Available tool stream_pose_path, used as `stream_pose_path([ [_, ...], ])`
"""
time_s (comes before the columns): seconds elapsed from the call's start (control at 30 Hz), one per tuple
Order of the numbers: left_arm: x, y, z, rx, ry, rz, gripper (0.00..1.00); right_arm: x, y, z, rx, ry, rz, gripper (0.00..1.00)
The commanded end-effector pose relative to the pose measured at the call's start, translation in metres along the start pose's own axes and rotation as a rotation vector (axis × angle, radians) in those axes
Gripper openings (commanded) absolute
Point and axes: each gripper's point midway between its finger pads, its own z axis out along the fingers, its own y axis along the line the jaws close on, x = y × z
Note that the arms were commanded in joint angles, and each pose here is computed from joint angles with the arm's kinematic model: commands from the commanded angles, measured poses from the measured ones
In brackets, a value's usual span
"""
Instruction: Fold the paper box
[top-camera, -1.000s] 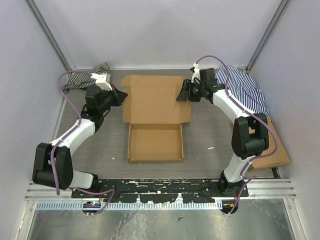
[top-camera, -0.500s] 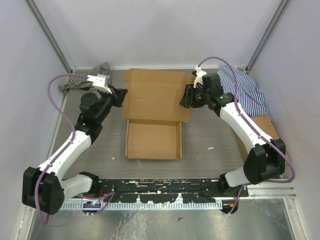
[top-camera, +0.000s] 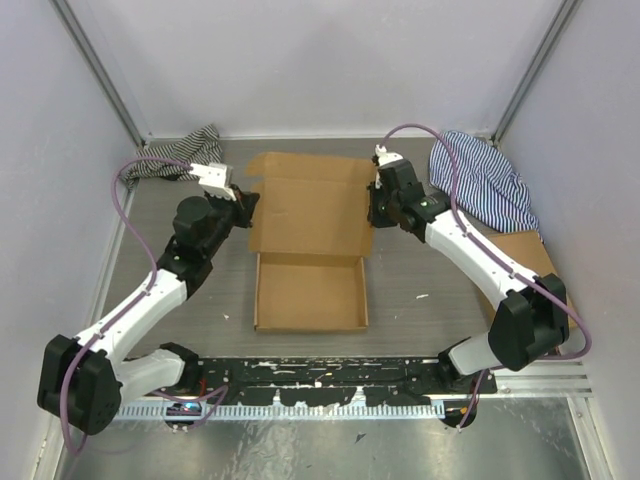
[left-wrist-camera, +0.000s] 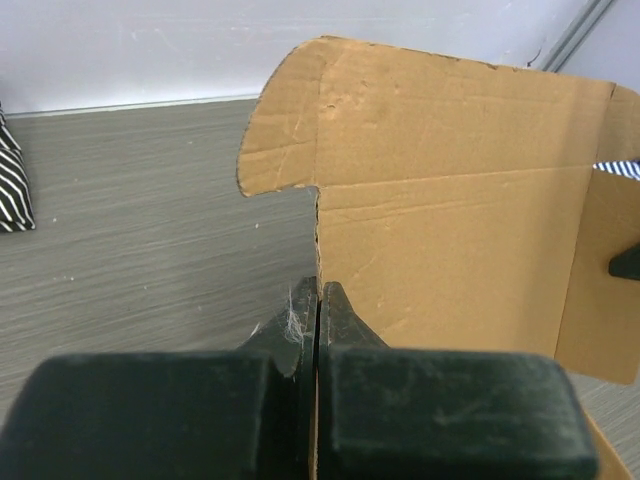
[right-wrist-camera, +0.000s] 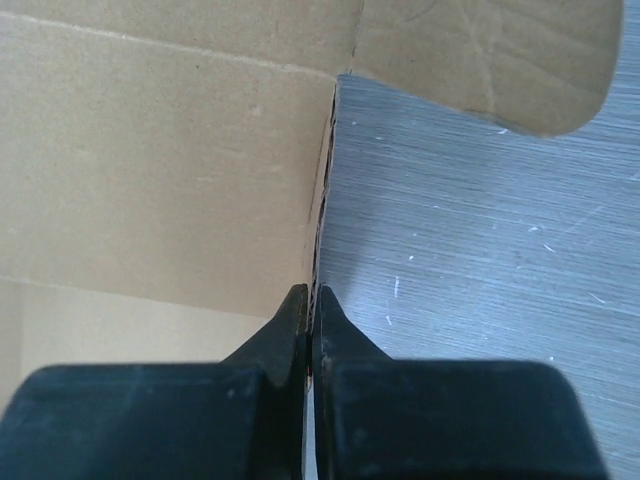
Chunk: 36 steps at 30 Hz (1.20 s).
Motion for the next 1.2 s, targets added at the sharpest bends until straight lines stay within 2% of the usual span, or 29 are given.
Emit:
stream_pose_path([
  [0.0, -0.007, -0.005, 0.001, -0.03, -0.005, 0.056, 0.0, -0.025, -0.008, 0.001, 0.148, -0.146, 0.022, 0.01],
  [0.23, -0.004, -0.005, -0.003, -0.091, -0.04, 0.092, 0.0, -0.031, -0.003, -0.006, 0.213, -0.311, 0.078, 0.01],
  [0.43, -0.013, -0.01, -0.003, -0.101, -0.148, 0.099, 0.0, -0.045, -0.005, -0.028, 0.256, -0.542, 0.132, 0.01],
  [0.73, -0.029, -0.012, 0.004, -0.131, -0.275, 0.081, 0.0, -0.064, -0.009, -0.064, 0.298, -0.798, 0.208, 0.01],
  [0.97, -0.02, -0.031, 0.007, -0.107, -0.274, 0.053, 0.0, -0.037, -0.009, -0.069, 0.31, -0.872, 0.25, 0.01],
  [1.17, 0.014, -0.044, -0.004, -0.096, -0.222, 0.036, 0.05, -0.002, -0.01, -0.059, 0.361, -0.836, 0.244, 0.01],
])
